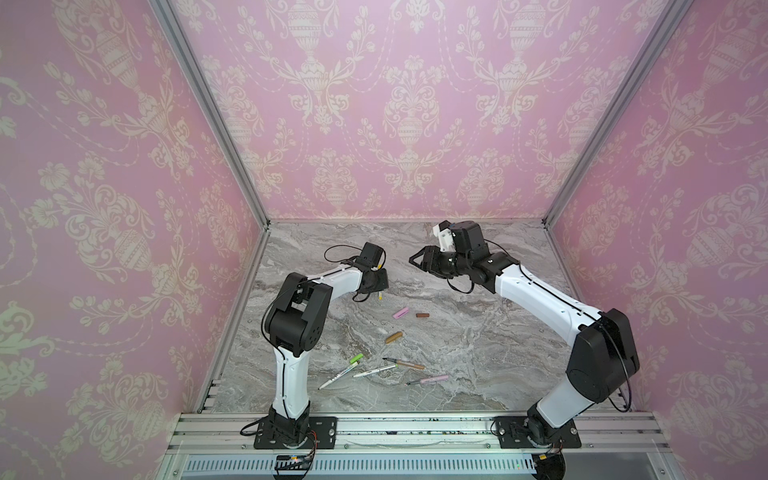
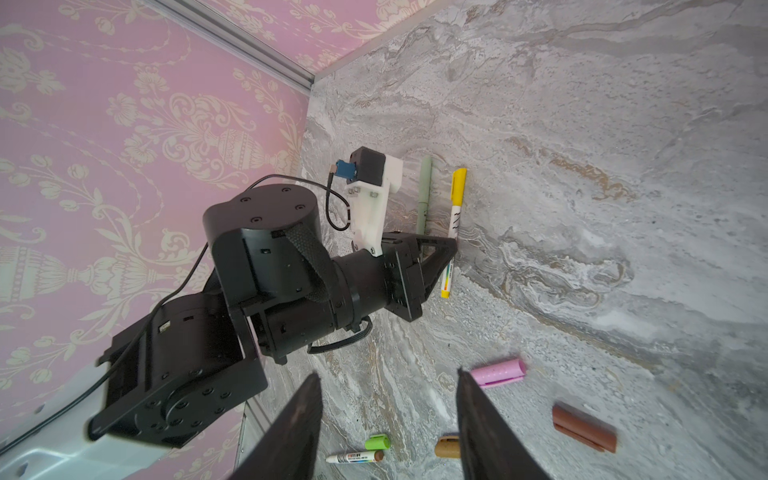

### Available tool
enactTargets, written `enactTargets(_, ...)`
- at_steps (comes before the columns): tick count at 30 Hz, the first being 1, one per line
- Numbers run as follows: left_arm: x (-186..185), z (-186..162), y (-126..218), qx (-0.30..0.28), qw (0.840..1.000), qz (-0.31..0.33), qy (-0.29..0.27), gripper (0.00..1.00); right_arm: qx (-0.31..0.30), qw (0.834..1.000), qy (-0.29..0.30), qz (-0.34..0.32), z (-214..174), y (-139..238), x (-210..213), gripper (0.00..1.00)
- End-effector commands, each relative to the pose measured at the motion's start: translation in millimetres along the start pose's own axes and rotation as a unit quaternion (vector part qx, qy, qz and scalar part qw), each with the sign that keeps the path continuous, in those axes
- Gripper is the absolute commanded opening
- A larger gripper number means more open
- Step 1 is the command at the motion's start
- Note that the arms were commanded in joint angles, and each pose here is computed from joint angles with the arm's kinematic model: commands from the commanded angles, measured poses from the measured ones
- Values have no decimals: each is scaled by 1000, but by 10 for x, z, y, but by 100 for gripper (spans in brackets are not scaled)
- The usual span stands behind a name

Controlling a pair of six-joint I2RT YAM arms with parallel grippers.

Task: Insert the pens into the pen caps
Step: 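Lower the yellow-capped pen onto the table with left gripper and release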

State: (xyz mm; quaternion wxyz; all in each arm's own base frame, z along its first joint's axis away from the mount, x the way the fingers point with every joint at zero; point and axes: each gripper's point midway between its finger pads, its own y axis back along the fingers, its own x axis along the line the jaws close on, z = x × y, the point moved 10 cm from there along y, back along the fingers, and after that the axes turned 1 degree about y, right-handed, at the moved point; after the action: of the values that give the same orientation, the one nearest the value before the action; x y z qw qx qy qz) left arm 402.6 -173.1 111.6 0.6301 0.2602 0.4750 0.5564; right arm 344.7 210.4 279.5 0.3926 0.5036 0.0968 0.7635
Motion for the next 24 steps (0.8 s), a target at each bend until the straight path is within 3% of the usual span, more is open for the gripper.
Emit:
enactTargets(1, 17, -49, -121, 14, 1000, 24, 9, 15, -9, 1000, 7, 15, 24, 87, 15, 53)
enactTargets(8, 6, -9, -114, 3, 1000, 28, 11, 16, -9, 1000, 2, 15, 28, 102, -50, 53)
enactTargets(12, -32, 9, 23, -19, 1000, -1, 10, 26, -9, 999, 12, 33, 33, 159, -1, 53)
enactTargets(16, -157, 19, 351, -61, 995, -73, -7, 42, -5, 998, 28, 55, 7, 262, 86, 55)
enactTargets(24, -202, -135, 1198, -98, 981, -164, -42, 53, 0, 998, 44, 34, -179, 533, 204, 58)
